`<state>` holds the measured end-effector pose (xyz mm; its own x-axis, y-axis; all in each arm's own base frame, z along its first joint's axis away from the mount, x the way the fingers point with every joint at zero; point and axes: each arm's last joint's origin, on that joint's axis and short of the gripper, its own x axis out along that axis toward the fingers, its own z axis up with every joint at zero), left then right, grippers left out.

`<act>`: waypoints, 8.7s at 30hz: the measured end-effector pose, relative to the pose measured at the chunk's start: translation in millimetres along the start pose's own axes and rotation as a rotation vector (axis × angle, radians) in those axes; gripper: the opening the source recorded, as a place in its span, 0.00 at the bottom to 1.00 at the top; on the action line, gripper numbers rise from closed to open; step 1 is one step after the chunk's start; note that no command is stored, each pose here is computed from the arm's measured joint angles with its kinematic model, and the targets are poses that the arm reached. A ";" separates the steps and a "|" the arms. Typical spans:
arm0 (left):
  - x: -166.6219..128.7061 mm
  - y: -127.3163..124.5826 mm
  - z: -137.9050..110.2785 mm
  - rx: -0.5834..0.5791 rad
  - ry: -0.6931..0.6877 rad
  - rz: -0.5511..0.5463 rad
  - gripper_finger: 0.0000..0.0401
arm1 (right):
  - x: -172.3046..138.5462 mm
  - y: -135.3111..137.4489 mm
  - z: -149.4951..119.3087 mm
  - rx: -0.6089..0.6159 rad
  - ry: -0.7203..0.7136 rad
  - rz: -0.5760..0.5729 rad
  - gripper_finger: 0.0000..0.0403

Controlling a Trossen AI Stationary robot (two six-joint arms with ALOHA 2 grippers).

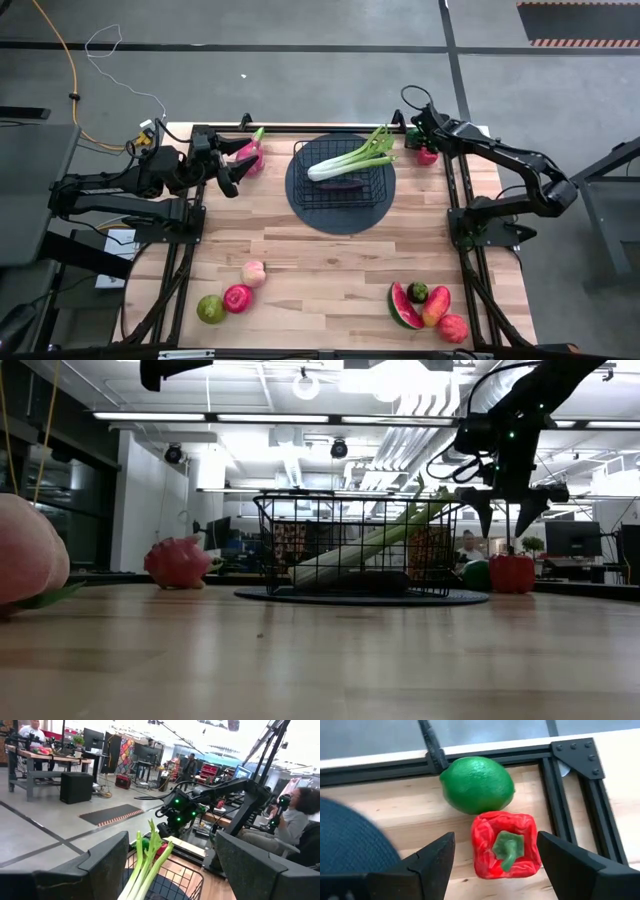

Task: Build produce basket
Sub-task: Put the bell pepper into the wire basket, then put the dragon fruit into the wire basket

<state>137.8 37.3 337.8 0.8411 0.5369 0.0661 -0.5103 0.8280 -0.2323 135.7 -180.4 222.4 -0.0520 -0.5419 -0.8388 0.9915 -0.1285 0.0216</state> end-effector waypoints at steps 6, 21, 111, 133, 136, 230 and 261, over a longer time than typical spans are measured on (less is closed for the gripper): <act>0.0 0.0 0.0 0.011 0.000 0.000 0.72 | 4.4 -2.7 -4.2 0.036 -0.010 -0.032 0.77; 0.0 -0.2 0.0 0.011 0.002 -0.007 0.72 | 22.9 -7.8 -21.2 0.088 -0.017 -0.032 0.96; -0.1 -2.6 5.0 -0.017 -0.041 -0.063 0.72 | -198.5 102.4 -40.2 -0.785 -0.222 1.097 0.67; -0.1 -2.4 4.6 -0.016 -0.038 -0.058 0.72 | -74.9 177.2 -99.6 -0.978 0.217 0.489 0.67; -0.1 -2.4 4.5 -0.015 -0.038 -0.058 0.72 | -68.6 179.7 -102.5 -0.917 0.225 0.446 0.67; 0.8 -0.7 1.5 -0.004 -0.017 -0.003 0.72 | -181.4 33.5 -63.4 -0.505 -0.502 1.562 0.98; 50.4 76.4 -40.9 -0.054 0.675 0.705 0.80 | -180.5 33.6 -62.3 -0.475 -0.517 1.527 0.98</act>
<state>148.5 121.0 283.7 0.2806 0.6869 -0.6704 -0.9409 0.3350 -0.0505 185.9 -35.1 340.6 0.9897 -0.1340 0.0508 0.1075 0.9287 0.3549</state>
